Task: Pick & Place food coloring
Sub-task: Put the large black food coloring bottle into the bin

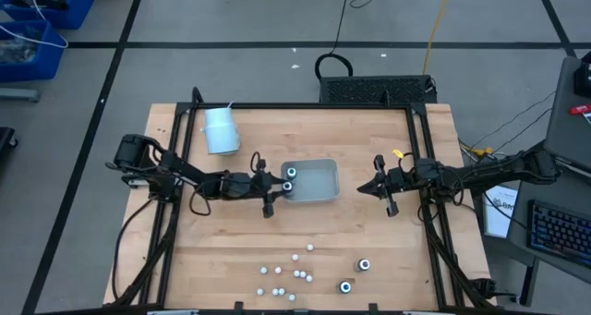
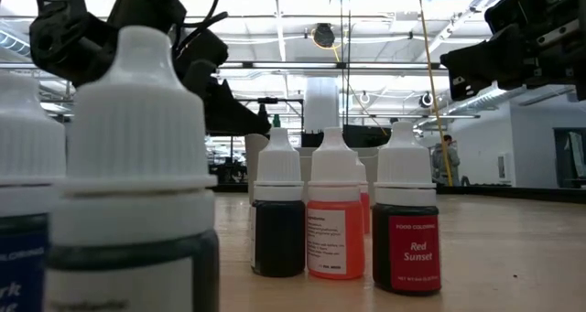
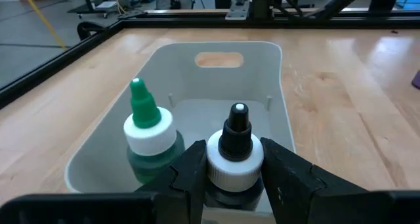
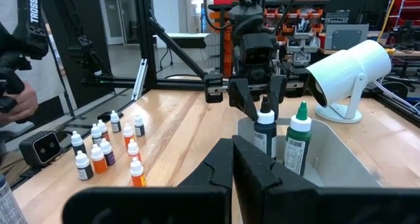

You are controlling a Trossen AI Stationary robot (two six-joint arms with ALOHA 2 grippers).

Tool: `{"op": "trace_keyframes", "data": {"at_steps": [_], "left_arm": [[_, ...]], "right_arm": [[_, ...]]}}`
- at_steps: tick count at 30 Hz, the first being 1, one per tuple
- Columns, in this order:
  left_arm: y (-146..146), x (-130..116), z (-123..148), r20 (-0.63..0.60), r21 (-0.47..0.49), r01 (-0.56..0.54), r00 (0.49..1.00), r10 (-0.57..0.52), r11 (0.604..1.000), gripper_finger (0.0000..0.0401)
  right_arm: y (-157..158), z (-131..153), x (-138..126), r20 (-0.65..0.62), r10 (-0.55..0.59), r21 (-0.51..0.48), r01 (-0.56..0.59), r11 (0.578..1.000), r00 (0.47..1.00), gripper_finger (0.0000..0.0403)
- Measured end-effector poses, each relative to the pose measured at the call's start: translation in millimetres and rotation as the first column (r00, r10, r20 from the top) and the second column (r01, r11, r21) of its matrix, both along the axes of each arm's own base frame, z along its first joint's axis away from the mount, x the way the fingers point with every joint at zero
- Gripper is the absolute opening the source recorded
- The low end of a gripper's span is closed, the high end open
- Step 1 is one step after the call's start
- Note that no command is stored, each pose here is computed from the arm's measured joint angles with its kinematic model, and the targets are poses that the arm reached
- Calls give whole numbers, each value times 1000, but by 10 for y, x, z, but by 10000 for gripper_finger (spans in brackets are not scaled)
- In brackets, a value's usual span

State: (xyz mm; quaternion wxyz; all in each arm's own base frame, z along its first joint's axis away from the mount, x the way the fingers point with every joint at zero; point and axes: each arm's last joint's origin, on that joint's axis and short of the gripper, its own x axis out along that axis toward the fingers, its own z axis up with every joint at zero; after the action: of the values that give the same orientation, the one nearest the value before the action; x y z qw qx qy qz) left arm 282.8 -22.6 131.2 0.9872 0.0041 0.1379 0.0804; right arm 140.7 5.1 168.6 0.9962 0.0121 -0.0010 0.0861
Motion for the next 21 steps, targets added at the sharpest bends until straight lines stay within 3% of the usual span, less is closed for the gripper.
{"op": "trace_keyframes", "data": {"at_steps": [21], "left_arm": [[76, 23, -11, -33, -21, 22, 999, -23, 1000, 132]], "right_arm": [[-11, 0, 2, 1, -39, -6, 39, 999, 999, 0]]}}
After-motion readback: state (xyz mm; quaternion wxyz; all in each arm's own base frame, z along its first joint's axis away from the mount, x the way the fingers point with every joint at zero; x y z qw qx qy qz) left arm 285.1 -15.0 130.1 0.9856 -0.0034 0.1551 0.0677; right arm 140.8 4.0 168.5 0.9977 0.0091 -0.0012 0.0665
